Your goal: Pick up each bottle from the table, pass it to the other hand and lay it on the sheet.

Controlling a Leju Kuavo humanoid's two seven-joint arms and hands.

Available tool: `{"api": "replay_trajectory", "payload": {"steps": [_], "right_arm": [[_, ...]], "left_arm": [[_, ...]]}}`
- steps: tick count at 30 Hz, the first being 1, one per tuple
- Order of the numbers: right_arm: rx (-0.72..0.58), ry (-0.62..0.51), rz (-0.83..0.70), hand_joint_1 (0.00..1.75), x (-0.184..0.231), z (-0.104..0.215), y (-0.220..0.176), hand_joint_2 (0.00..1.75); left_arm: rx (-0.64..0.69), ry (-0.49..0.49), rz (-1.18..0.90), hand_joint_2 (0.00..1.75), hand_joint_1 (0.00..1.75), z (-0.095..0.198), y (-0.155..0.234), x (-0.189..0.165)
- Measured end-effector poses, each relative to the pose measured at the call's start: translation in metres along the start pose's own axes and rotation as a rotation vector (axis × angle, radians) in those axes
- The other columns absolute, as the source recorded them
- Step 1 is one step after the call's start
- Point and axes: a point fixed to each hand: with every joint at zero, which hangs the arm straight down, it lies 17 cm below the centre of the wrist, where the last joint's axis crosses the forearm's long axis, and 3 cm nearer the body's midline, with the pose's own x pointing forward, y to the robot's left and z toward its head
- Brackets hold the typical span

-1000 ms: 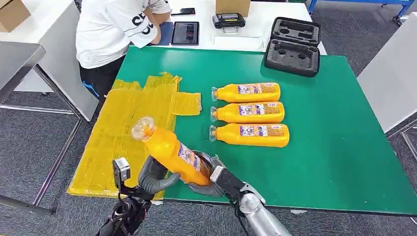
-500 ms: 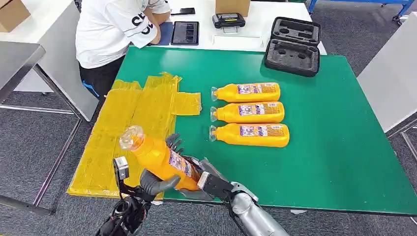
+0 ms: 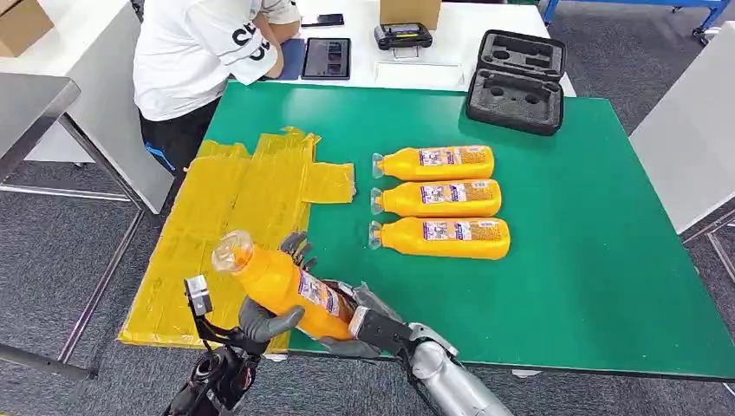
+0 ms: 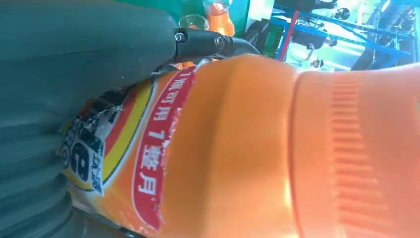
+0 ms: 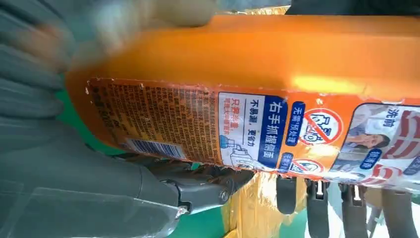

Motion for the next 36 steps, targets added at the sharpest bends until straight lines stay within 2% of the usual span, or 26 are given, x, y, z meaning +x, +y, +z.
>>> {"api": "replay_trajectory", "payload": {"steps": [3, 4, 5, 9, 23, 24, 25, 27, 28, 36], "right_arm": [[0.003, 0.006, -0.001, 1.75, -0.002, 0.002, 0.000, 1.75], [0.005, 0.007, -0.003, 1.75, -0.003, 0.003, 0.000, 1.75], [0.006, 0.008, -0.004, 1.75, -0.003, 0.003, 0.000, 1.75], [0.007, 0.015, -0.008, 1.75, -0.006, 0.004, 0.001, 1.75], [0.009, 0.019, -0.009, 1.75, -0.008, 0.005, 0.002, 1.75], [0.009, 0.019, -0.009, 1.29, -0.008, 0.005, 0.002, 1.75], [0.009, 0.019, -0.009, 0.00, -0.008, 0.005, 0.002, 1.75], [0.004, 0.017, -0.002, 0.00, -0.008, 0.005, 0.001, 1.75], [-0.003, 0.014, 0.008, 0.00, -0.008, 0.005, 0.000, 0.00], [-0.094, -0.083, -0.013, 0.00, 0.018, -0.004, -0.019, 0.00]], "left_arm": [[0.001, 0.018, -0.017, 1.75, 0.00, 0.000, 0.001, -0.003], [-0.001, 0.023, -0.025, 1.75, 0.51, 0.000, 0.000, -0.004], [0.000, 0.034, -0.047, 1.75, 1.73, 0.000, 0.001, -0.007], [-0.017, 0.071, -0.135, 1.75, 1.75, -0.001, -0.003, -0.018], [-0.047, 0.059, -0.150, 1.75, 1.75, -0.004, -0.009, -0.018], [-0.047, 0.059, -0.150, 1.75, 1.75, -0.004, -0.010, -0.018], [-0.047, 0.059, -0.150, 1.75, 1.75, -0.004, -0.010, -0.018], [-0.049, 0.058, -0.148, 1.75, 1.75, -0.004, -0.010, -0.018], [-0.050, 0.059, -0.149, 1.75, 1.75, -0.003, -0.010, -0.018], [-0.040, 0.038, -0.142, 1.75, 1.75, -0.007, -0.011, -0.011]]}}
